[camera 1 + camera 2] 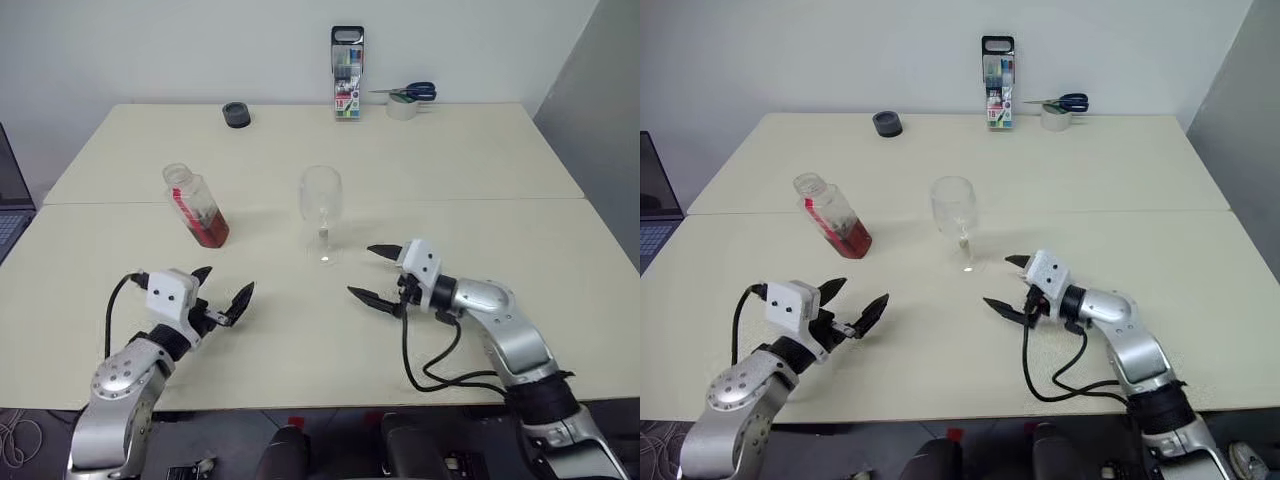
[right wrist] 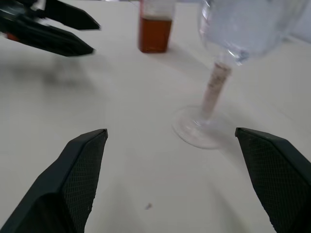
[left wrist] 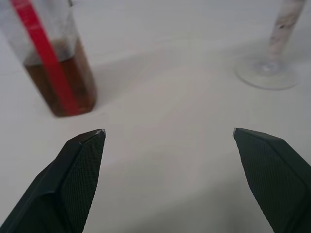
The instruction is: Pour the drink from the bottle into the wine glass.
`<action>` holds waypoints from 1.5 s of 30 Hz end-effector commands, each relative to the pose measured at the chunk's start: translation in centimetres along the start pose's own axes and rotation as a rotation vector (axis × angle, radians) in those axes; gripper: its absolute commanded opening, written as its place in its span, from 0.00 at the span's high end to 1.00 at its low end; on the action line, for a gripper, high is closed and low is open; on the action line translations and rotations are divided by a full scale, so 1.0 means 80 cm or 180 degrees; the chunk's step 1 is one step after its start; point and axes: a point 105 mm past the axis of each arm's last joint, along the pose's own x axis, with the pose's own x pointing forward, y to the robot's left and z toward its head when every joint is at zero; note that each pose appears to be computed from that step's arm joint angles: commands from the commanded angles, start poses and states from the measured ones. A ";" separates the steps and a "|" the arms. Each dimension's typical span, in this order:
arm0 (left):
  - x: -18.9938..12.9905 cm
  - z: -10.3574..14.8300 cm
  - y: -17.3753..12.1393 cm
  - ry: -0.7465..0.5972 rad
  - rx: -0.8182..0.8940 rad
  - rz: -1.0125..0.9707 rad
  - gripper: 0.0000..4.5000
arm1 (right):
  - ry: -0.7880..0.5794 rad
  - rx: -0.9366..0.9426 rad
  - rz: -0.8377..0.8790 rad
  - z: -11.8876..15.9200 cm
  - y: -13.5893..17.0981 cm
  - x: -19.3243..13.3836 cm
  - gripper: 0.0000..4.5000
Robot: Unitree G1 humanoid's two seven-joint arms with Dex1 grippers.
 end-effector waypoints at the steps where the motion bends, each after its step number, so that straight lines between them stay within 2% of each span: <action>1: 0.000 0.011 0.022 -0.0128 0.0074 0.0265 0.00 | -0.0227 0.0120 0.0214 0.040 0.012 -0.015 0.00; 10: 0.023 0.032 0.047 -0.0269 -0.0004 0.0224 0.00 | -0.0320 0.0247 0.0361 0.071 0.033 -0.020 0.00; 20: 0.052 0.054 0.069 -0.0378 0.0147 0.0188 0.00 | -0.0333 0.0264 0.0304 0.075 0.037 -0.022 0.00; 45: 0.105 0.069 0.087 -0.0400 0.0201 0.0080 0.00 | -0.0457 0.0251 0.0296 0.098 0.034 -0.018 0.00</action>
